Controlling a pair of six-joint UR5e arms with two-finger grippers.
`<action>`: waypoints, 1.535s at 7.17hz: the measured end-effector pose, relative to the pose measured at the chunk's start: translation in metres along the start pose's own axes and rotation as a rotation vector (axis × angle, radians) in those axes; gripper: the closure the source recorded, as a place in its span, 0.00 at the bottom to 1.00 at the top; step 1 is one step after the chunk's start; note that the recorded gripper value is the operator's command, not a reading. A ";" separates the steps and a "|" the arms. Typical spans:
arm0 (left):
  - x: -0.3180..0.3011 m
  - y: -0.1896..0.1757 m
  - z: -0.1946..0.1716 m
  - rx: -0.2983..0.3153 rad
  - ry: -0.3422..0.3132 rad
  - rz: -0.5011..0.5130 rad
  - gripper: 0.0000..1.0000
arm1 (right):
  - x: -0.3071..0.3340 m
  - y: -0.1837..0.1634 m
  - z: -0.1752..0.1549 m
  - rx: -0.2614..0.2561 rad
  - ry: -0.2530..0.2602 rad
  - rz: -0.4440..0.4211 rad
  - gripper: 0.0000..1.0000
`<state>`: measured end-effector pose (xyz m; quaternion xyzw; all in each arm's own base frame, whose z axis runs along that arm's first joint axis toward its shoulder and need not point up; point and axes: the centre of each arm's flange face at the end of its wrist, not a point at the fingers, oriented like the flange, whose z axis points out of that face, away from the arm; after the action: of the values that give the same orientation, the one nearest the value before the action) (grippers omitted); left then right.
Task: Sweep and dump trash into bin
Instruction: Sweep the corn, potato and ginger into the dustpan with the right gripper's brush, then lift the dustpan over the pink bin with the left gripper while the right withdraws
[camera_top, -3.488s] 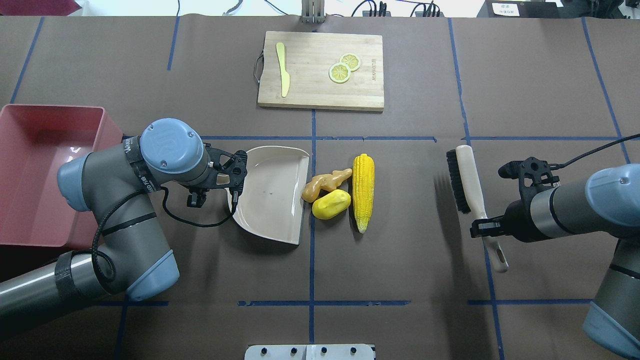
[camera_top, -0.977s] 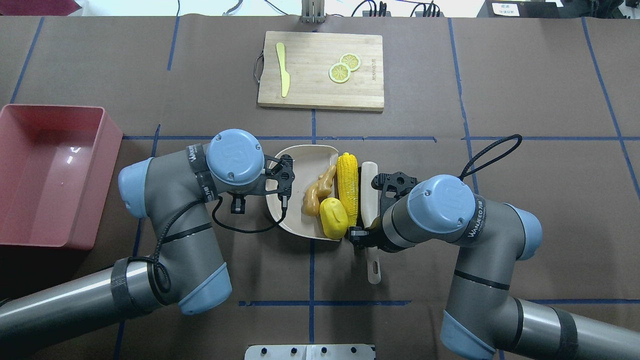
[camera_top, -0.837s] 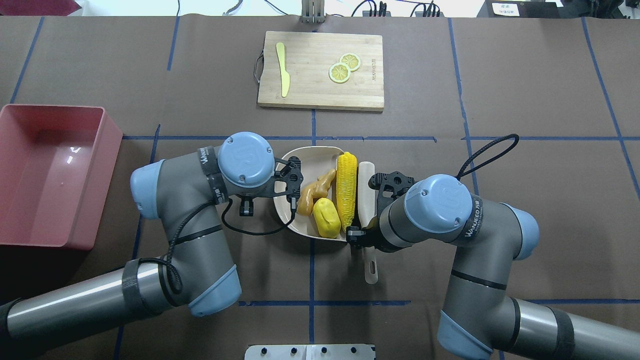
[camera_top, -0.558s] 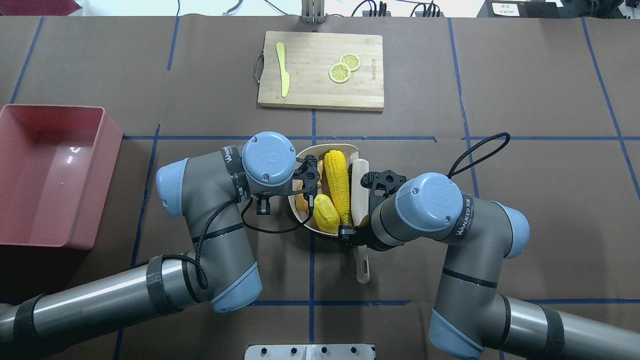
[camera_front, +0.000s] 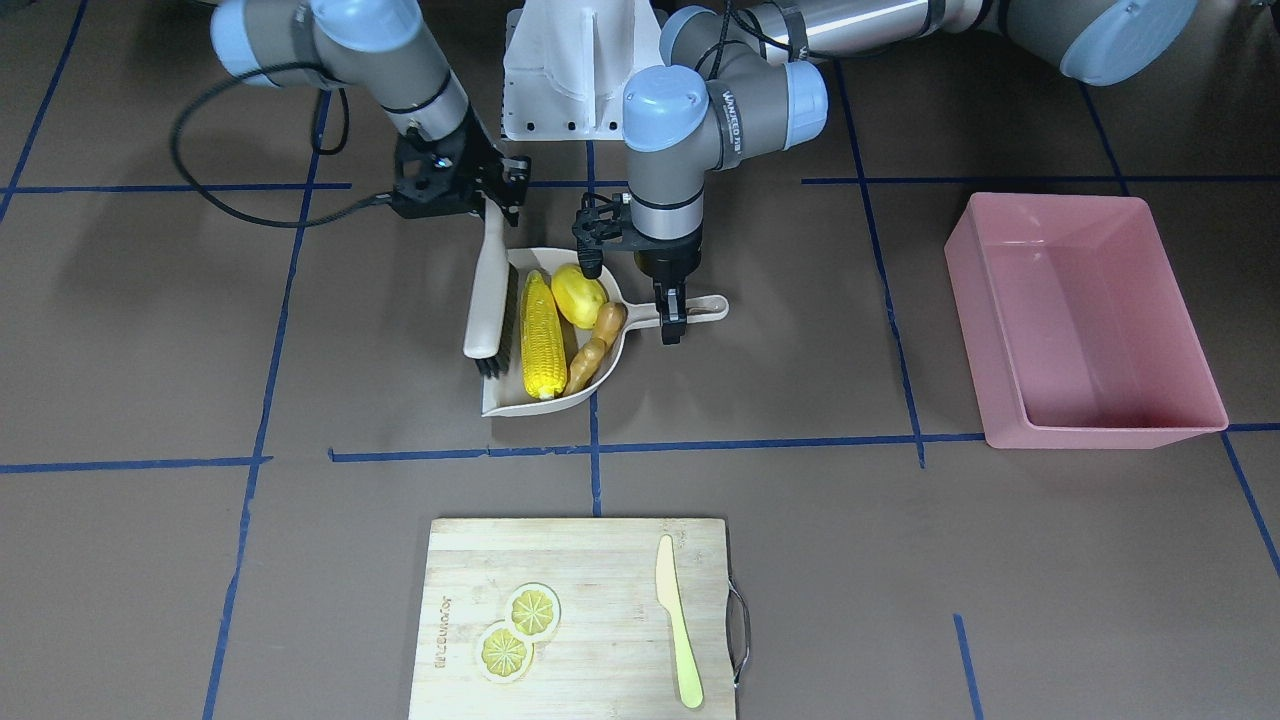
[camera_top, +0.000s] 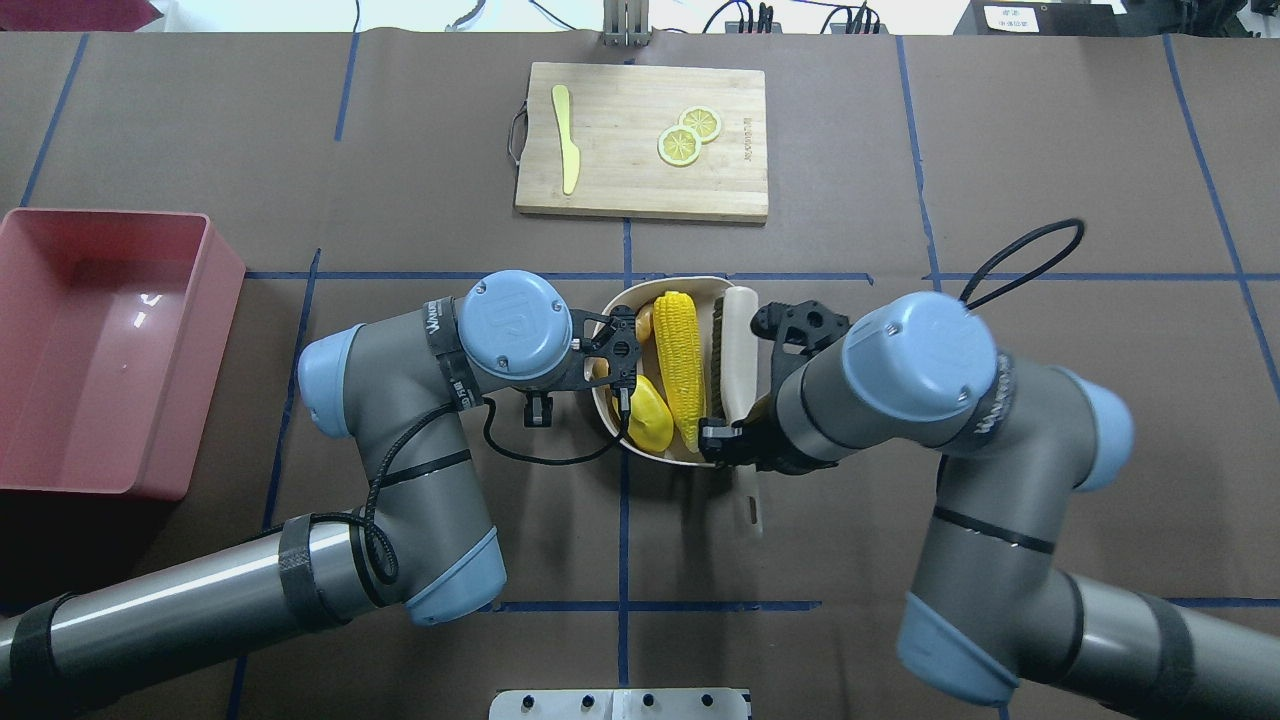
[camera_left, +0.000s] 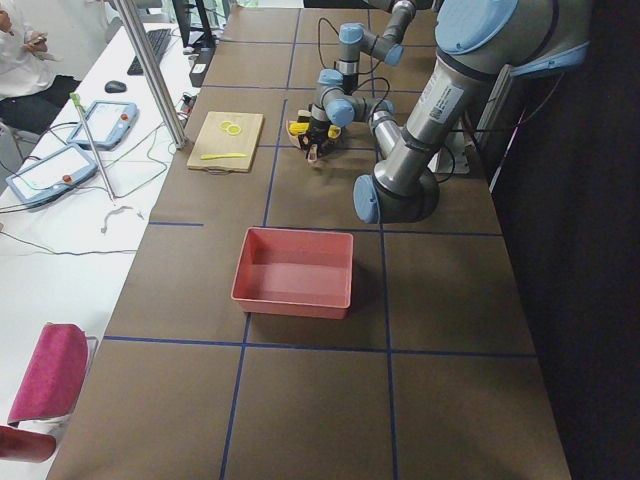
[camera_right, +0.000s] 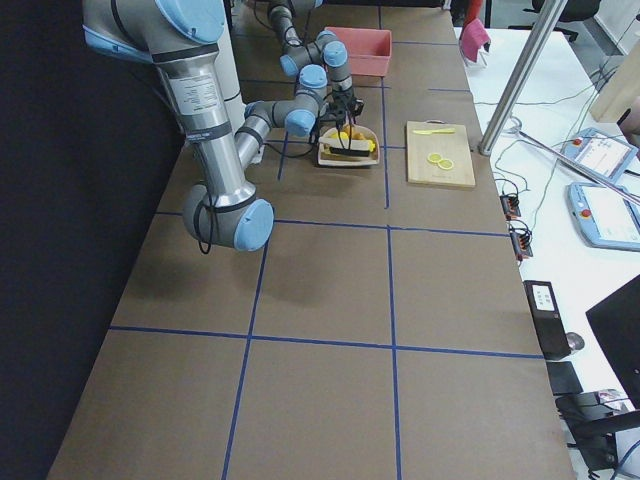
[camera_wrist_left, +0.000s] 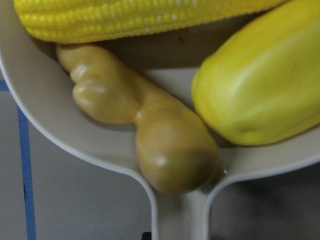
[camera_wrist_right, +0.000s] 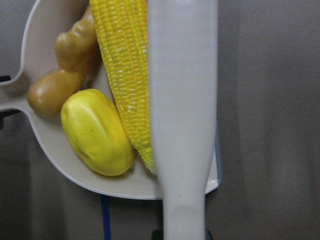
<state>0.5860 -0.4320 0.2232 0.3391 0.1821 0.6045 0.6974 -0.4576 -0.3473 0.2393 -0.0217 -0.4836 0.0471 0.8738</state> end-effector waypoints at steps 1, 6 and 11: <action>-0.001 0.000 -0.005 0.022 -0.007 -0.012 0.75 | 0.006 -0.007 -0.027 0.000 0.004 0.025 0.99; -0.055 0.053 -0.085 0.150 -0.006 -0.094 0.75 | 0.106 -0.044 -0.119 0.050 0.047 0.090 0.99; -0.108 0.221 -0.153 0.188 0.029 -0.174 0.79 | 0.193 -0.063 -0.131 0.044 0.139 -0.035 0.99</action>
<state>0.3032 -0.4894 0.2522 0.3771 0.2766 0.5269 0.7097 -0.2406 -0.3890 0.3378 0.0029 -0.4211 0.0408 0.9061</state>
